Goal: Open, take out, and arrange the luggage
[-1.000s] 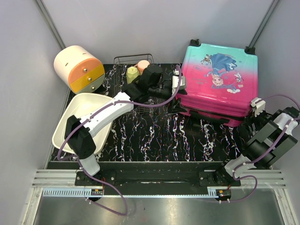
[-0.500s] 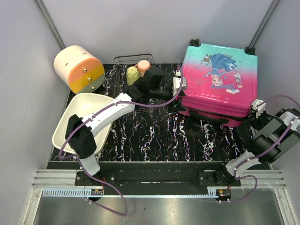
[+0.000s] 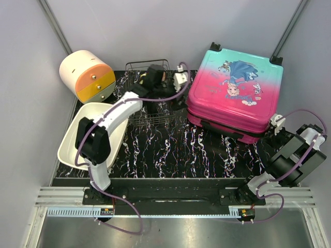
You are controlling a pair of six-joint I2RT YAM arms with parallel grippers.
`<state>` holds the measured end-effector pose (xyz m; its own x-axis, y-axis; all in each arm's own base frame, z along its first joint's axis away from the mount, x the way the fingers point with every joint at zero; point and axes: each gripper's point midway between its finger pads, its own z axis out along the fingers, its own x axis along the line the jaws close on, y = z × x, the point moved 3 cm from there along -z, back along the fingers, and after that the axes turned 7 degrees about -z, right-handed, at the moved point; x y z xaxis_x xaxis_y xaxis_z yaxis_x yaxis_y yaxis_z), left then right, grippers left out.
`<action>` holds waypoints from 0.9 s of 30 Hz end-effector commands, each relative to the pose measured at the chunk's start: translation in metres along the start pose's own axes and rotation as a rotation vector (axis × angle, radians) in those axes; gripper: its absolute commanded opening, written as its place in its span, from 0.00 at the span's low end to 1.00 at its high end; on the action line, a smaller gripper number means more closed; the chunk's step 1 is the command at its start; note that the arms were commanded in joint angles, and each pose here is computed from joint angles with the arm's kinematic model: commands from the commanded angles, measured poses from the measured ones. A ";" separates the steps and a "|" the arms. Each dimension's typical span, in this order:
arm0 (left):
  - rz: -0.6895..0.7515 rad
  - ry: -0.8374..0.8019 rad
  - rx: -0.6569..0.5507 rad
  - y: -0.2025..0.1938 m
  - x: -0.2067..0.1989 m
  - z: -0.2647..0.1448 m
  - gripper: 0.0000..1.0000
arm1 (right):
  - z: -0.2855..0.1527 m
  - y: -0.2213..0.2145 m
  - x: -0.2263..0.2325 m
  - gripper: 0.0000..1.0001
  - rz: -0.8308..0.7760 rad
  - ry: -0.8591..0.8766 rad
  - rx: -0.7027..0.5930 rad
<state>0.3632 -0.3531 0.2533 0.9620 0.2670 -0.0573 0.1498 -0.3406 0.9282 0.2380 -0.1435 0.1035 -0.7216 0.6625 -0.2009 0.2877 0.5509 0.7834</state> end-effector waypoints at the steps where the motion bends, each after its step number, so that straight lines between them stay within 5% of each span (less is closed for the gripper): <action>1: 0.182 -0.018 0.030 -0.001 0.030 -0.034 0.96 | -0.005 0.004 0.008 0.00 0.090 0.031 0.019; 9: 0.210 0.059 0.032 -0.013 0.053 0.015 0.92 | -0.010 0.014 0.024 0.00 0.122 0.058 0.018; 27: -0.008 0.066 -0.035 -0.003 -0.039 0.092 0.67 | 0.018 0.067 0.085 0.00 0.146 0.164 -0.115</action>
<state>0.3774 -0.3825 0.1845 0.9166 0.3997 -0.0053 0.2070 -0.4631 0.8618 0.2116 -0.0918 0.1088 -0.7699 0.6209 -0.1473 0.3004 0.5563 0.7747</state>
